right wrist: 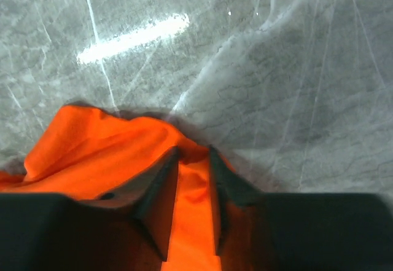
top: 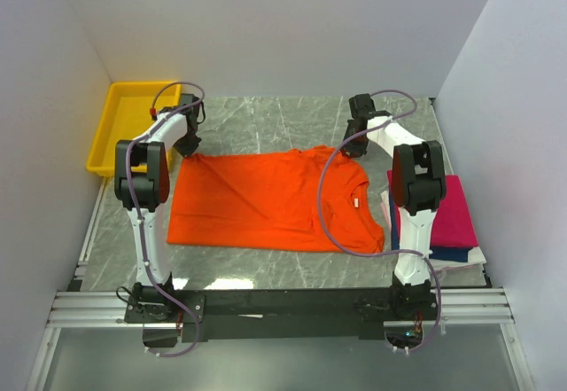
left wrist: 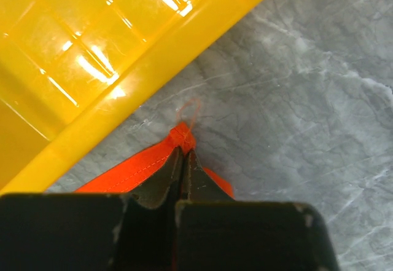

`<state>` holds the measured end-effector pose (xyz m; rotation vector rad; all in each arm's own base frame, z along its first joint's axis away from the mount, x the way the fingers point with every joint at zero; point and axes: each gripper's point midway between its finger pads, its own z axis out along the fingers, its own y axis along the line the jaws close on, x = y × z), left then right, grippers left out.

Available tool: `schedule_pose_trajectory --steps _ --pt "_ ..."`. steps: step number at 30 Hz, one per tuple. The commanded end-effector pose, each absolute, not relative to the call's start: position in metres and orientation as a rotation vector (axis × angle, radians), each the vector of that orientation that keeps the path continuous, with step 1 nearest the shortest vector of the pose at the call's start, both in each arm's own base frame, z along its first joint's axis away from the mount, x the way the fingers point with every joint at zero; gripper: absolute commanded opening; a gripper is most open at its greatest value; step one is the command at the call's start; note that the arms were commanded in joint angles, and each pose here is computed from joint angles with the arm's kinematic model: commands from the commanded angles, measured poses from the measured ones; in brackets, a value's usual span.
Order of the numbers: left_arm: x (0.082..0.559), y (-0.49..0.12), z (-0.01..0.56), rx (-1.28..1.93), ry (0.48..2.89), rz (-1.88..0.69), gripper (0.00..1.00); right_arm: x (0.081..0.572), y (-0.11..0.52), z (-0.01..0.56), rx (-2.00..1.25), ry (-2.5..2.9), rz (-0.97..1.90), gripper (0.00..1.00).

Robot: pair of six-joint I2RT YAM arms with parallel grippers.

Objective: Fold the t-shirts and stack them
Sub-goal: Fold the tshirt

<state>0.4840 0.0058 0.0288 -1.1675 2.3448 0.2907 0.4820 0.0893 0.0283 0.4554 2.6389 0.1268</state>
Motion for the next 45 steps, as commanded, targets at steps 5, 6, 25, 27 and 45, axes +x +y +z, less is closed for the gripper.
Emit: schedule_pose_trajectory --steps 5,6,25,27,45 --pt "0.495 0.002 0.060 -1.126 2.295 0.189 0.01 0.498 0.081 0.044 0.502 2.567 0.099 0.00" --pt "0.495 0.002 0.061 -1.123 2.295 0.180 0.01 0.500 0.081 0.053 0.500 2.545 0.105 0.00" --pt "0.507 0.014 0.084 -1.084 2.260 0.015 0.01 0.504 0.054 0.129 0.539 2.328 0.151 0.00" --pt "0.508 0.014 0.087 -1.079 2.255 0.005 0.01 0.498 0.053 0.127 0.540 2.329 0.149 0.00" --pt "0.457 -0.005 0.104 -1.055 2.231 -0.174 0.01 0.415 0.043 0.145 0.603 2.288 0.160 0.00"
